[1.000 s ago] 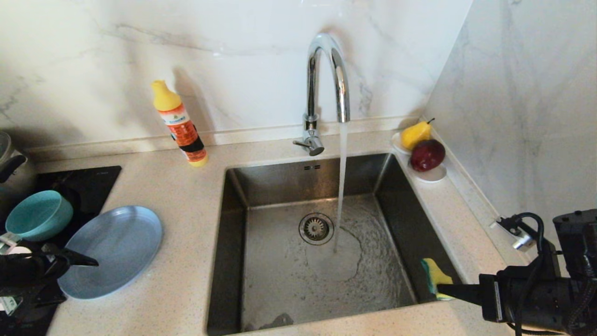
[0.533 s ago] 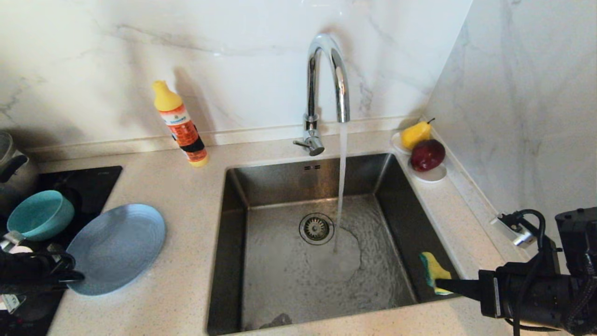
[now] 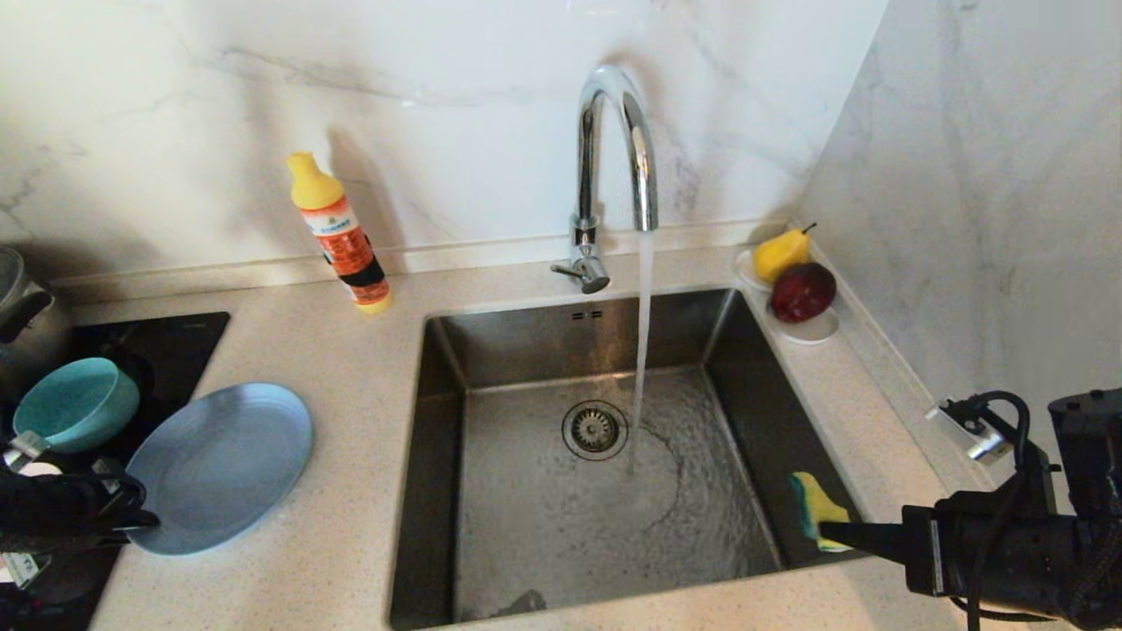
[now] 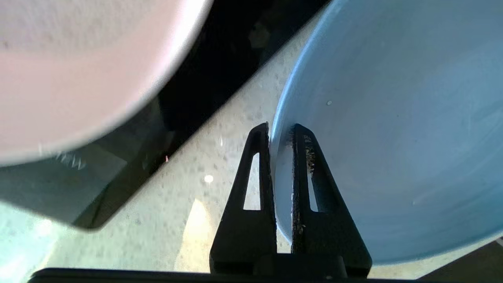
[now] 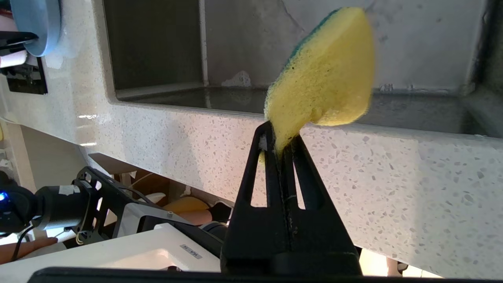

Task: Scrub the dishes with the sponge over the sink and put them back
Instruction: Wash the plate

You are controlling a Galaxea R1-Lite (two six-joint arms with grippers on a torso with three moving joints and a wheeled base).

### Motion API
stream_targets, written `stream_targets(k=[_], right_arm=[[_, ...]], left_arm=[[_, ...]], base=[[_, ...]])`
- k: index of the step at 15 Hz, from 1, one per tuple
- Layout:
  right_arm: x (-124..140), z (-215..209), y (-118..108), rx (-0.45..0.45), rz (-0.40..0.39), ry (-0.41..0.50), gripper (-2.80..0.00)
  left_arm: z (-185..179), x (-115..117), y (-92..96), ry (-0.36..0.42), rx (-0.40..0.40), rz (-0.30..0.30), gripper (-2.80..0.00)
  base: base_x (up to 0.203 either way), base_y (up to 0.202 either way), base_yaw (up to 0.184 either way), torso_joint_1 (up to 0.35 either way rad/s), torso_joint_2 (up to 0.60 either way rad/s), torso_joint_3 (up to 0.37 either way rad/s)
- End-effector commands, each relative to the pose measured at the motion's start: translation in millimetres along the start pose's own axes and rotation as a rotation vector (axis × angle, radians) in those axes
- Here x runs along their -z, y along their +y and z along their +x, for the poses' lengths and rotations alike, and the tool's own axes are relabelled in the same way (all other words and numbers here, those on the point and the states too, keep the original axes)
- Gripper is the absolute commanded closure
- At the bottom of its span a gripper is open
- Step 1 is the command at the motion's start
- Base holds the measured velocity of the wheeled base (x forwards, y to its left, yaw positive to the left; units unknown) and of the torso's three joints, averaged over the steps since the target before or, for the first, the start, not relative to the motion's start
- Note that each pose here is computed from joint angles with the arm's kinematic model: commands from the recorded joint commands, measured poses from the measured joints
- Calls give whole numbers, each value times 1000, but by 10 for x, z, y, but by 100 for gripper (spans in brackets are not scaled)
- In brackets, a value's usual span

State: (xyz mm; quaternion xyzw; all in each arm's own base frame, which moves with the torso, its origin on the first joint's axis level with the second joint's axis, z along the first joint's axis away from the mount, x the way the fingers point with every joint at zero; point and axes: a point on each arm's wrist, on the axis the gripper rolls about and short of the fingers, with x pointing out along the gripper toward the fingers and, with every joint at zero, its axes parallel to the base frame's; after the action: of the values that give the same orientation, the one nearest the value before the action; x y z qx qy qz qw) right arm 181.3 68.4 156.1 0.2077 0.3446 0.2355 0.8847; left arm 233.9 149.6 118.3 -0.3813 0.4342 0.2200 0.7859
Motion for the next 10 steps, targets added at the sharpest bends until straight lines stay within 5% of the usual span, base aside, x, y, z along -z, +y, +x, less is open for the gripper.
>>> stream_targets(k=[1,5,10], right_arm=[[6,-11,14,-10,-2,0,0],[11,-16,14,-11,-3,1,0],[55,-3,-12,-4,3,18,0]], left_arm=[[-291,-18,-86,-97,38,9,0],[-805,-21,-247,-228,82,30,0],[-1046,-26,-234,-299,86,6,0]], base=[[0,0,0,0,0,0],[0,0,0,0,0,0],[0,0,0,0,0,0]])
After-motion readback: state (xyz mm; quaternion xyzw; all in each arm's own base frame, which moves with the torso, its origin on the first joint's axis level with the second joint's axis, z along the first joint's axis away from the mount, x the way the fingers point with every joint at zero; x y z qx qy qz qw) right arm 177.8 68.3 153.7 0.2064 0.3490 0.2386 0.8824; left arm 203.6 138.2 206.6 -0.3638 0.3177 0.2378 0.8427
